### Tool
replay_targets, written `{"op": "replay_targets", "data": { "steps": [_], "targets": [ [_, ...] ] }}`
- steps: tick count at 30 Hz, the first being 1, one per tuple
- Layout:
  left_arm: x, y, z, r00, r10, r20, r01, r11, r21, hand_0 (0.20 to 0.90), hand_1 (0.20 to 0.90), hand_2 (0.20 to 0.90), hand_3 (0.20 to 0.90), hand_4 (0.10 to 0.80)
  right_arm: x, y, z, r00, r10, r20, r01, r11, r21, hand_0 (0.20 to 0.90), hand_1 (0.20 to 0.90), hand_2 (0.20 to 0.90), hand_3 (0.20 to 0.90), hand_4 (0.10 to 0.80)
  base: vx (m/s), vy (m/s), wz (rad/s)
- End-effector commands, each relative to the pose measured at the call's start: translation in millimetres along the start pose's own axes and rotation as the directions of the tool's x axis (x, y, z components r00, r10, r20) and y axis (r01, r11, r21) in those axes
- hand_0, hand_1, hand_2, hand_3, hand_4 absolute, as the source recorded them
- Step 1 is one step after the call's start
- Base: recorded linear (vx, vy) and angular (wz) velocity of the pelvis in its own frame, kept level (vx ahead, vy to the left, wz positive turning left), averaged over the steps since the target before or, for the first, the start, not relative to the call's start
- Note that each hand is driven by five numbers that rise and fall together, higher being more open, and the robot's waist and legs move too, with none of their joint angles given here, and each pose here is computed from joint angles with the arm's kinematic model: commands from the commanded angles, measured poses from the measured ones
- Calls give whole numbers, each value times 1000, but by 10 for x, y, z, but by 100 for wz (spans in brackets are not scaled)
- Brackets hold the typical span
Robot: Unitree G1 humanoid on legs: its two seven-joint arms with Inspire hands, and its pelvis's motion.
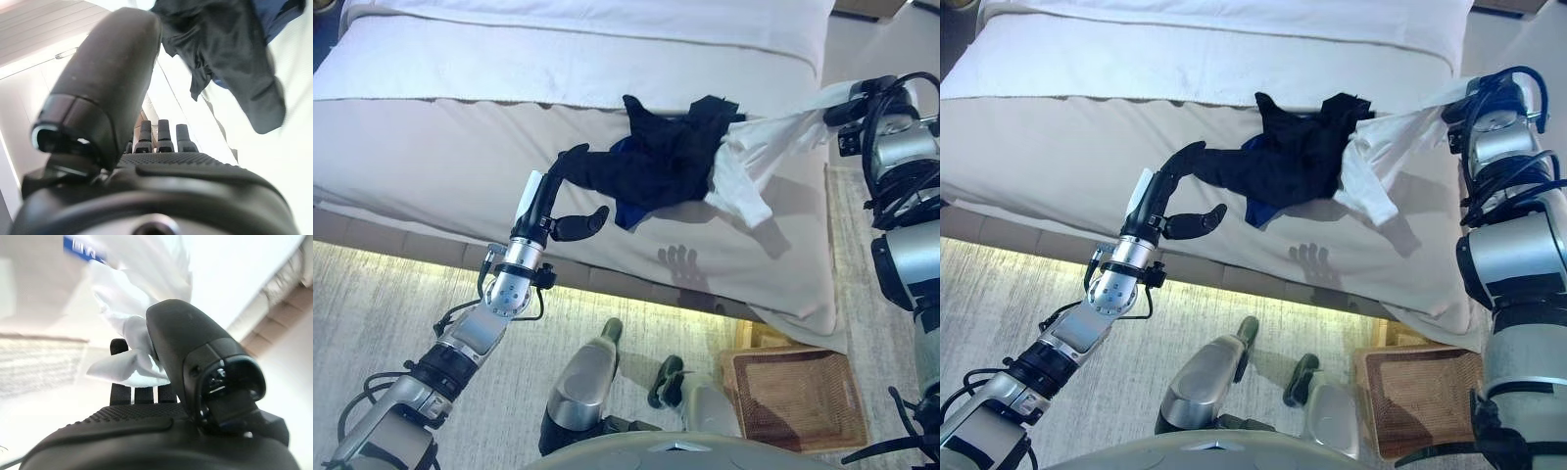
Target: Pick up the clothes from the bed and place them into the basket
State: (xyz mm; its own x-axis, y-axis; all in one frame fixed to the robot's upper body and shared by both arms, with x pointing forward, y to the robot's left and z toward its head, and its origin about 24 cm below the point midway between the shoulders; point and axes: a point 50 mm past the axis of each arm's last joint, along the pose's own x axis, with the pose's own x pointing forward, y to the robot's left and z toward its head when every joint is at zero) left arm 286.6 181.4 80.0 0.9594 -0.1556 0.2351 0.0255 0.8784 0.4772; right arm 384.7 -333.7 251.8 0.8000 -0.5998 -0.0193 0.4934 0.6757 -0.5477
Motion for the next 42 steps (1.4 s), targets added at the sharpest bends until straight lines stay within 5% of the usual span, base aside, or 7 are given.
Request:
{"op": "replay_targets", "data": {
  "steps": [1,22,42],
  "targets": [
    [-63,-54,-39,1000,18,-16,-19,997,-71,900,900,900,900,800,-70,-535,503,957,-144,254,146,989,10,300,300,300,200,100,31,-13,-9],
    [65,-40,-172,992,97,-86,-102,993,-59,900,900,900,900,800,-300,-727,757,840,-178,513,214,977,-12,300,300,300,200,100,-44,11,-24],
    [58,-126,-265,990,36,-135,-42,998,-40,900,900,900,900,800,-349,-847,-5,892,-208,402,178,978,112,300,300,300,200,100,4,8,-25]
  ]
}}
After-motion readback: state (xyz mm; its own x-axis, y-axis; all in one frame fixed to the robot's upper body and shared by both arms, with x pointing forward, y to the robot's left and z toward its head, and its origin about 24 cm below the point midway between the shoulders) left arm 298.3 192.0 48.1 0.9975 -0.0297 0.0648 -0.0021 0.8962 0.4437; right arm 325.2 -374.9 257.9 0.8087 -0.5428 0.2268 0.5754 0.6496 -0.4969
